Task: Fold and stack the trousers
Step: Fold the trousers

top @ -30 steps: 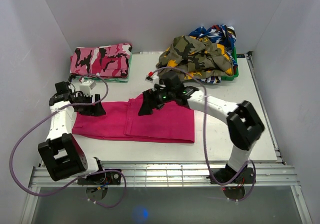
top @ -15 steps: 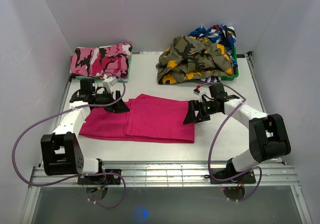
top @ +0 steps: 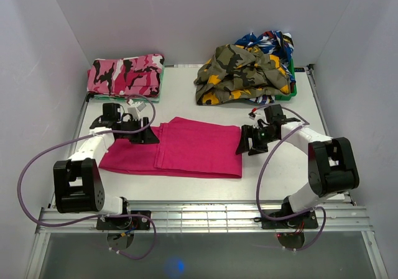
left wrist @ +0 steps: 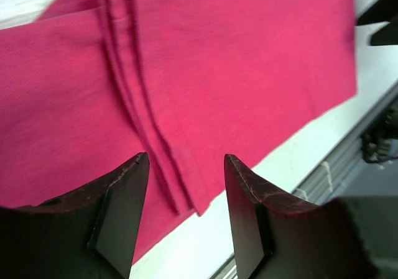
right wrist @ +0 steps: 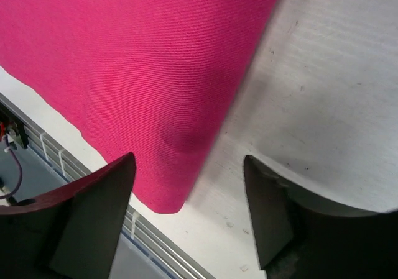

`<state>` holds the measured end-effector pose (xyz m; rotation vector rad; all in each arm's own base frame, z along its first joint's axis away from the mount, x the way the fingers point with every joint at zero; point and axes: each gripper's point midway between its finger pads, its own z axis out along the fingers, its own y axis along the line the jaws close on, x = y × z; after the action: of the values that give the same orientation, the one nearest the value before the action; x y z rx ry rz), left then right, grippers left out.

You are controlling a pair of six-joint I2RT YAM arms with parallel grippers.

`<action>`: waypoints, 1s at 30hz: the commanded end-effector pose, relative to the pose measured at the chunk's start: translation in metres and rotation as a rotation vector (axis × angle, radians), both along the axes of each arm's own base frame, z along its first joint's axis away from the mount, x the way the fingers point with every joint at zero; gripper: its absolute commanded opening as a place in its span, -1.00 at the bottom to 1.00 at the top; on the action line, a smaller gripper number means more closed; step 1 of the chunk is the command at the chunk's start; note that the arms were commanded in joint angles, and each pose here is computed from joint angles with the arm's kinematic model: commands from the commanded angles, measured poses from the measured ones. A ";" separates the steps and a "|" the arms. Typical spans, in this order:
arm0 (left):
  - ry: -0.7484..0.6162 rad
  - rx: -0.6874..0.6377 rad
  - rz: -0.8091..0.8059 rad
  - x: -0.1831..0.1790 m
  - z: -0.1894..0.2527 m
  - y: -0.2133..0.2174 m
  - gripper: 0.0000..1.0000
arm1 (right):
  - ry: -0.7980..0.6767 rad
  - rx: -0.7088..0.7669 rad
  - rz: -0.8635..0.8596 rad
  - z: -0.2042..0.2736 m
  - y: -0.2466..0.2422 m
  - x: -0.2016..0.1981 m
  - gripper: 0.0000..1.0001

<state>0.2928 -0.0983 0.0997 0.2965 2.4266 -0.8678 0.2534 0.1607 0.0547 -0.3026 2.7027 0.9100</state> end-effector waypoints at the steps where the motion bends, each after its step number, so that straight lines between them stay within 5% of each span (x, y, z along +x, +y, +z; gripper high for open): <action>1: -0.035 -0.163 -0.113 -0.014 0.023 -0.030 0.23 | 0.075 0.010 0.020 -0.015 0.003 -0.014 0.56; 6: 0.078 -0.174 -0.071 -0.016 -0.009 -0.033 0.14 | 0.136 0.010 0.057 -0.026 0.002 -0.028 0.66; 12: 0.277 -0.230 -0.039 -0.029 -0.054 -0.047 -0.07 | 0.200 0.042 0.101 -0.036 0.004 -0.046 0.31; 18: 0.431 -0.159 0.031 -0.027 -0.097 -0.038 -0.20 | 0.221 -0.035 0.068 -0.052 -0.014 -0.038 -0.58; 22: 0.403 -0.113 0.069 -0.017 -0.098 -0.028 -0.21 | 0.176 -0.036 0.033 -0.043 -0.020 -0.012 -0.68; 24: 0.386 -0.105 0.075 -0.013 -0.095 -0.026 -0.21 | 0.166 -0.024 0.035 -0.038 -0.018 -0.009 -0.64; 27: 0.362 -0.161 0.033 -0.014 -0.079 -0.034 -0.09 | 0.155 -0.040 0.056 -0.035 -0.023 -0.013 0.13; 28: 0.343 -0.176 0.016 -0.014 -0.073 -0.036 -0.04 | 0.158 -0.037 0.054 -0.035 -0.026 -0.015 0.61; 30: 0.286 -0.185 -0.006 -0.014 -0.054 -0.037 0.08 | 0.193 -0.025 0.076 -0.035 -0.028 -0.031 0.80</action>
<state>0.2652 -0.1483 0.0360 0.0060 2.6358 -1.3761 0.2364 0.1570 0.0395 -0.2855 2.8161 1.1195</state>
